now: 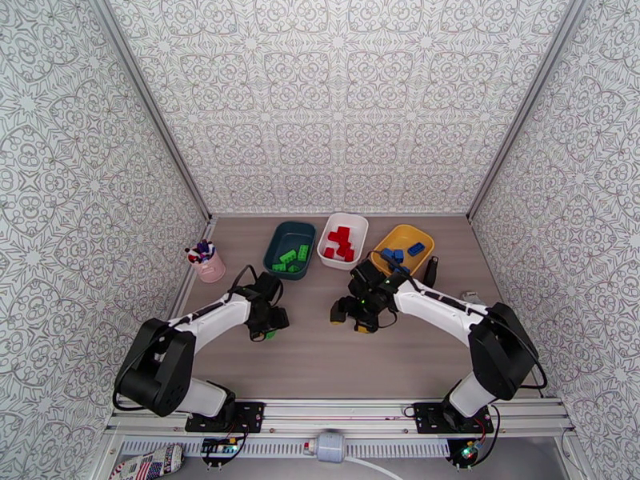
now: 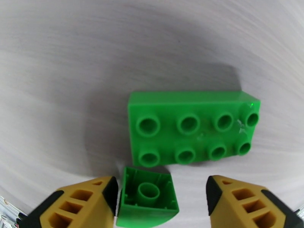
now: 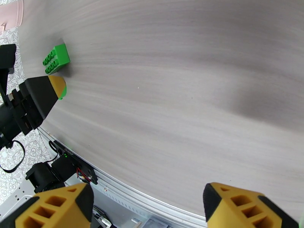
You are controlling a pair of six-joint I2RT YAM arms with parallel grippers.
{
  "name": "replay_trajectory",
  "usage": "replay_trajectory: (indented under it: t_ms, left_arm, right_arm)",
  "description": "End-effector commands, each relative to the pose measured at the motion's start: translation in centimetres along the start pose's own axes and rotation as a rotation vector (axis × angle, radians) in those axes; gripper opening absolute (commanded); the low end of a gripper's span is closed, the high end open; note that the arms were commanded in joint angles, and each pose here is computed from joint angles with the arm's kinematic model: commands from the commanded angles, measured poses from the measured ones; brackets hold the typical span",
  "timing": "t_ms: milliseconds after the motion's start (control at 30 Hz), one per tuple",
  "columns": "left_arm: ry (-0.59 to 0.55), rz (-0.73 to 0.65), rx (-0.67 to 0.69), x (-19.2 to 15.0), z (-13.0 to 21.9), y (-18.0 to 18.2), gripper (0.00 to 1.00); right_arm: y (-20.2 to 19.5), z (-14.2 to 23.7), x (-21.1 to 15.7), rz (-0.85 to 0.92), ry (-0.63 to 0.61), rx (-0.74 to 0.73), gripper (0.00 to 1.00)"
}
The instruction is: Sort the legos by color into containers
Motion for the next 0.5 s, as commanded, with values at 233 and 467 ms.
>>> replay_trajectory:
  t_ms: [233,467]
  left_arm:
    - [0.027,-0.032,0.01,0.1,-1.4,-0.4,0.56]
    - [0.056,-0.043,0.018,0.0,-1.7,-0.5,0.42]
  right_arm:
    - [-0.4,0.2,-0.6,0.014,-0.004,-0.011,0.81]
    - [-0.5,0.4,-0.8,0.02,-0.007,-0.018,0.81]
Point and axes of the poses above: each hand's point on the last joint's axis, 136 mm out from that joint toward the fingers, its own z axis back along the fingers, its own y axis along the line the jaws close on, x = y × z, the point moved 10 cm from there along z, back along the fingers, and after that the axes turned 8 degrees about -z, right-handed, at the moved point
